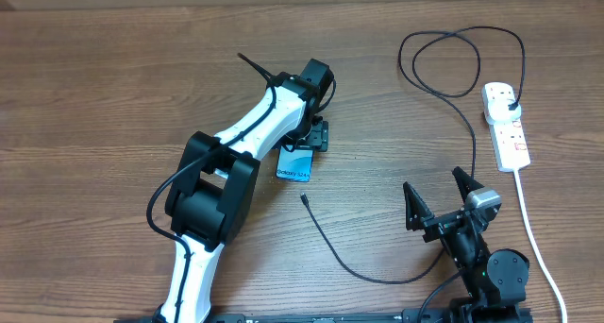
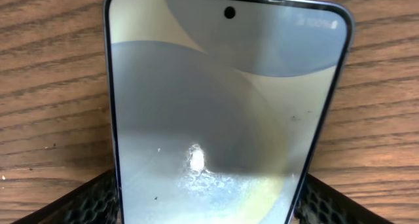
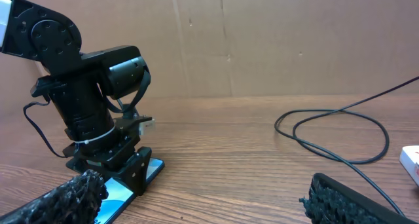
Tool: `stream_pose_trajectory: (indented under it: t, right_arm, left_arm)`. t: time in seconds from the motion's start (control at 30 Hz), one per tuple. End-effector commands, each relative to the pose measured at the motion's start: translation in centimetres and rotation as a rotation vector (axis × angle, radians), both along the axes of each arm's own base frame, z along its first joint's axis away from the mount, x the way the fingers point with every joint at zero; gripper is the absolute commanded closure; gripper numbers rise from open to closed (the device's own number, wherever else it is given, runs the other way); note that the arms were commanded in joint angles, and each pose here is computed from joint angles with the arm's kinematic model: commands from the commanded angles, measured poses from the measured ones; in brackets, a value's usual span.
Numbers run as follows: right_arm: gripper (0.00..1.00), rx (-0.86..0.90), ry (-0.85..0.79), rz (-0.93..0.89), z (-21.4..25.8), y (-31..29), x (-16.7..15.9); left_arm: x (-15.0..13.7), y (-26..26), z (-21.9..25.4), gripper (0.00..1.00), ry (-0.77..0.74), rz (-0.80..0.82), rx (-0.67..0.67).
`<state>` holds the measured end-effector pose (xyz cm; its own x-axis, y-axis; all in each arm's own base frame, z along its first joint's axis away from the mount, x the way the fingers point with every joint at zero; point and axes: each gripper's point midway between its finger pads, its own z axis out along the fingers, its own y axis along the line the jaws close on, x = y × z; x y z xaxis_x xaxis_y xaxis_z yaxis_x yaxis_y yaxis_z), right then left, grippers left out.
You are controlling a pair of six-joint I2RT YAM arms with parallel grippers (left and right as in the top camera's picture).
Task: Plug charger to phone and switch on socket
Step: 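Grip the phone's top edge with the left gripper and lift it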
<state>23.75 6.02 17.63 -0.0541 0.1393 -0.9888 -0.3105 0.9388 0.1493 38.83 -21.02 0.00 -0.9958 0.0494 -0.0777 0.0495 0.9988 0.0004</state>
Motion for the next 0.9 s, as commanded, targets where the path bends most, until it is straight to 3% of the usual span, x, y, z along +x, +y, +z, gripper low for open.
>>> stream_pose_trajectory:
  t: [0.0,0.1,0.17,0.87]
  right_arm:
    - [0.0,-0.001,-0.003,-0.005,-0.21,-0.05,0.04]
    - [0.0,-0.001,-0.003,-0.005,-0.21,-0.05,0.04]
    - [0.0,-0.001,-0.003,-0.005,-0.2,-0.05,0.04]
    - [0.0,-0.001,-0.003,-0.005,-0.2,-0.05,0.04]
  left_arm:
    - [-2.07,0.77,-2.33,0.18,0.094,-0.014,0.014]
    - [-1.95,0.75,-2.33,0.13,0.088,-0.014,0.014]
    - [-1.87,0.7,-2.33,0.01,0.085,-0.014,0.012]
    - [-2.24,1.07,-2.32,0.02,0.099,-0.013,0.029]
